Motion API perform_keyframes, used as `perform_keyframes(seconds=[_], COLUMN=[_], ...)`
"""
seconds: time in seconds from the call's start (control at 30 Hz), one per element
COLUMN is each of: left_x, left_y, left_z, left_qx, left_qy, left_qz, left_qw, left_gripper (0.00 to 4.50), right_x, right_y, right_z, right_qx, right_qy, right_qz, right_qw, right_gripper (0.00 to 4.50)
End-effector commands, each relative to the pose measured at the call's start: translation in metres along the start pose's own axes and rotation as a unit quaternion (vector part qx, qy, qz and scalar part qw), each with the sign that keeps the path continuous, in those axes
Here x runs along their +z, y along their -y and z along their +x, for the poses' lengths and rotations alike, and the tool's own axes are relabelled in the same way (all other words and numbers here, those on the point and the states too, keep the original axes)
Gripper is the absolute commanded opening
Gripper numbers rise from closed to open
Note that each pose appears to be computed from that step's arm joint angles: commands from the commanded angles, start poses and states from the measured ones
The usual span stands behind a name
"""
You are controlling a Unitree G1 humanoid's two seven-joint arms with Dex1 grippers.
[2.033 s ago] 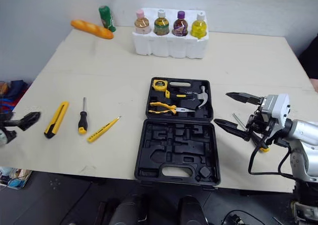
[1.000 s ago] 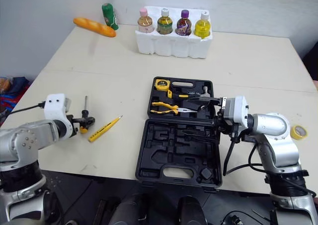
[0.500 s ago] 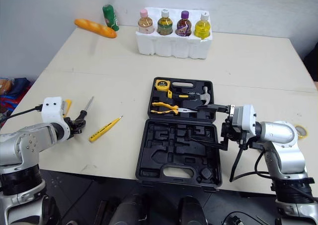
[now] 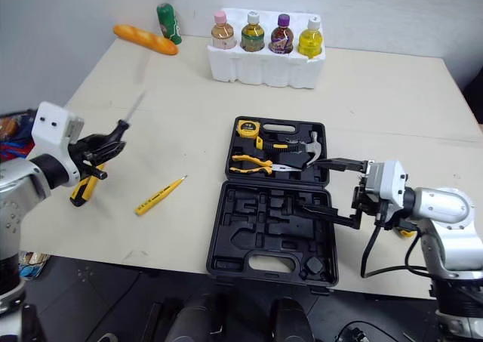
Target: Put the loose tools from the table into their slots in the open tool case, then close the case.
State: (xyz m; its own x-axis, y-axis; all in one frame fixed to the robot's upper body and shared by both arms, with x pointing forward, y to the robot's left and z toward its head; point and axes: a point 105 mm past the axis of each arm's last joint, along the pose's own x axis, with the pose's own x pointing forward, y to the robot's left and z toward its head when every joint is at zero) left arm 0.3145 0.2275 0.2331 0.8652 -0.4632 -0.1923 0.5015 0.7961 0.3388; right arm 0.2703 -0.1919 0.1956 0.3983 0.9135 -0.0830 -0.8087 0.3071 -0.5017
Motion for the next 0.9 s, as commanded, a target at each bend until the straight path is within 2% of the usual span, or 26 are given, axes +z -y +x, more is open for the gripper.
perform_keyframes(seconds=[0.03, 0.23, 0.3, 0.37, 0.6, 0.73, 0.8, 0.9], left_x=[0.025, 0.044, 0.041, 0.03, 0.024, 0.018, 0.023, 0.025], left_y=[0.047, 0.099, 0.117, 0.141, 0.163, 0.176, 0.181, 0.179], left_z=[0.009, 0.034, 0.051, 0.069, 0.101, 0.109, 0.111, 0.115], left_qx=[-0.158, -0.316, -0.353, -0.389, -0.374, -0.374, -0.376, -0.368], left_qy=[0.044, 0.054, 0.016, -0.032, -0.095, -0.101, -0.096, -0.101], left_qz=[0.113, 0.224, 0.218, 0.243, 0.257, 0.287, 0.271, 0.287], left_qw=[0.98, 0.92, 0.91, 0.888, 0.886, 0.876, 0.881, 0.879], left_gripper=[1.11, 1.12, 1.11, 1.11, 1.11, 1.11, 1.11, 1.11], right_x=[0.008, 0.009, 0.007, -0.001, -0.008, -0.009, -0.009, -0.01], right_y=[0.006, 0.013, 0.007, -0.008, -0.022, -0.026, -0.027, -0.031], right_z=[-0.012, -0.026, -0.03, -0.033, -0.042, -0.045, -0.046, -0.046], right_qx=[-0.019, -0.057, -0.066, -0.066, -0.091, -0.102, -0.109, -0.108], right_qy=[-0.023, -0.048, -0.058, -0.075, -0.097, -0.097, -0.096, -0.097], right_qz=[-0.029, -0.037, -0.031, -0.014, 0.005, 0.007, 0.007, 0.011], right_qw=[0.999, 0.996, 0.996, 0.995, 0.991, 0.99, 0.989, 0.989], right_gripper=[4.5, 4.5, 4.5, 4.5, 4.5, 4.5, 4.5, 4.5])
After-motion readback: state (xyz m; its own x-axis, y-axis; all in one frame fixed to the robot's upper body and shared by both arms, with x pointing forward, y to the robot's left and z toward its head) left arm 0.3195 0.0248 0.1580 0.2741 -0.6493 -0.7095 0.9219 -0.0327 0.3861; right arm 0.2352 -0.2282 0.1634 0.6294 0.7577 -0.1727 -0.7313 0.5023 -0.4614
